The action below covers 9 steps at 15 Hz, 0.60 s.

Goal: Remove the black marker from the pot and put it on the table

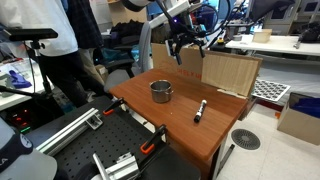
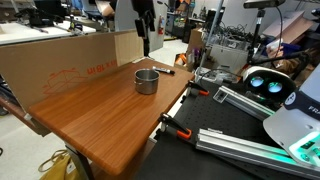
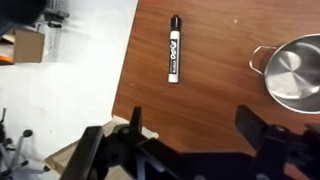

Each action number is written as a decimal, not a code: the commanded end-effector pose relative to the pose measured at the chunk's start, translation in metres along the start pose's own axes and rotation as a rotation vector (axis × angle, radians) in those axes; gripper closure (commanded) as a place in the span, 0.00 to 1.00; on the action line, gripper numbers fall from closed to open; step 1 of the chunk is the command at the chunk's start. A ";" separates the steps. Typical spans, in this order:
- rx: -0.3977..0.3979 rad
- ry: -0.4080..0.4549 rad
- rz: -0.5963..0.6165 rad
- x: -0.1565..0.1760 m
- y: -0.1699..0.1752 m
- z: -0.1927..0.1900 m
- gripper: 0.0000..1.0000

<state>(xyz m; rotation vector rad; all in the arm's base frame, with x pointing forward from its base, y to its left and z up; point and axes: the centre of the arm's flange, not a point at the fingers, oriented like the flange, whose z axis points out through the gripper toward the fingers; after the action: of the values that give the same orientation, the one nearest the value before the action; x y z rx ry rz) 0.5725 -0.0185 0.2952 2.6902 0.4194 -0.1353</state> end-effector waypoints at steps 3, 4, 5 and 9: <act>0.005 0.011 0.004 -0.005 -0.003 0.001 0.00; 0.006 0.012 0.005 -0.005 -0.003 0.002 0.00; 0.006 0.012 0.005 -0.005 -0.003 0.001 0.00; 0.006 0.013 0.005 -0.005 -0.003 0.001 0.00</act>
<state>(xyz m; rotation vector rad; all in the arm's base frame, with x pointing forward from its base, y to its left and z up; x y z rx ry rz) 0.5672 -0.0180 0.2936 2.6990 0.4166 -0.1172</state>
